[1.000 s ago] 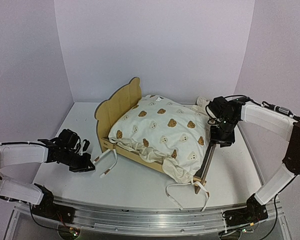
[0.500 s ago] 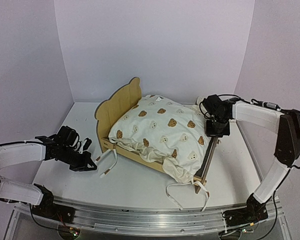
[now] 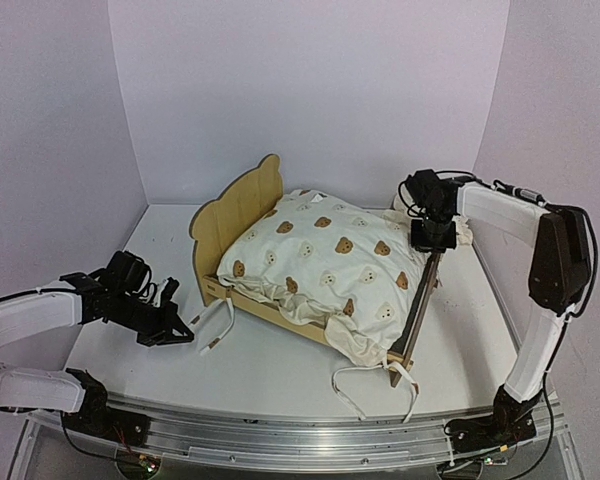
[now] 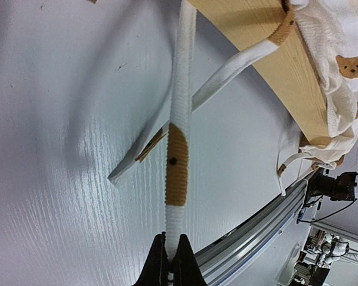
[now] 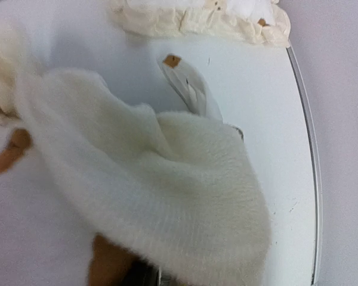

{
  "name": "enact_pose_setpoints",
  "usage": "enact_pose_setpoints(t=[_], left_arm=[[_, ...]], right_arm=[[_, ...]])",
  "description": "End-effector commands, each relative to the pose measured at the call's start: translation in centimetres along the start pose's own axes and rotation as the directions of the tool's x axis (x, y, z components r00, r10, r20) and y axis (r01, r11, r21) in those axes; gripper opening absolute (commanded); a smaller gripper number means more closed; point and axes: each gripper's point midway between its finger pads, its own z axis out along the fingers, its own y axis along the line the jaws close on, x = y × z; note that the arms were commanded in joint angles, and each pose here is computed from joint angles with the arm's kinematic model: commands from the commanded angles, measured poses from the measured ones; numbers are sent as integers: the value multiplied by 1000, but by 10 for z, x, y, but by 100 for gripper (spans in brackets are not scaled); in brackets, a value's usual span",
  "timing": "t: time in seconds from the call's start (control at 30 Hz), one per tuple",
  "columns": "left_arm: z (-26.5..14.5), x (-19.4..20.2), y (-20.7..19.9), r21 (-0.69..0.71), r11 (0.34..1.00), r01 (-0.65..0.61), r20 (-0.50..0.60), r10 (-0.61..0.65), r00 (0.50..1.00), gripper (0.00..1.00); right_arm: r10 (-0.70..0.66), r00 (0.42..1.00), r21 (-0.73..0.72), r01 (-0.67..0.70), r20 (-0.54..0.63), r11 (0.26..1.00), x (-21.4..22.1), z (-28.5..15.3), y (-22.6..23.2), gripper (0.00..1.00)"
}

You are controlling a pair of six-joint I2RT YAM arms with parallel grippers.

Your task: Set up the pet bed

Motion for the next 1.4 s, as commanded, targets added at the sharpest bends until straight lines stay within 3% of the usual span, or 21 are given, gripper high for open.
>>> enact_pose_setpoints(t=[0.0,0.07,0.2,0.5,0.67,0.73,0.83,0.97,1.07,1.17,1.23,1.37], left_arm=[[-2,-5,-4,35,999,-1,42,0,999,0],[-1,-3,-3,36,999,-5,46,3,999,0],[1,0,-2,45,999,8,36,-10,999,0],[2,1,-2,50,999,7,32,-9,999,0],[1,4,-2,53,998,32,24,-34,999,0],[1,13,1,53,996,78,-7,-78,997,0],[5,26,2,74,989,129,-49,-126,991,0],[5,12,-3,89,992,90,1,-91,996,0],[6,9,-7,107,991,76,9,-78,997,0],[6,14,-5,102,990,102,-12,-101,995,0],[4,16,-1,84,991,106,-11,-105,994,0],[-1,9,-1,67,994,88,36,-91,995,0]], right_arm=[[-9,1000,-22,9,-10,1000,-17,-57,-13,28],[7,1000,-7,-7,-19,1000,-4,-74,-29,43],[50,996,-20,-51,-78,998,30,-70,-37,54],[152,966,-122,-180,-208,976,69,-15,2,51],[127,968,-65,-144,-217,987,73,5,0,15],[113,976,-45,-123,-185,991,59,10,1,6],[104,988,-13,-106,-118,994,28,17,6,1],[109,993,11,-109,-53,994,-9,28,17,0],[114,993,-5,-114,-44,993,-20,30,24,10],[78,996,-14,-78,-40,997,-18,16,18,38],[29,1000,-9,-29,-6,1000,-22,-8,5,50],[-105,990,-153,119,92,981,-21,-81,2,62]])
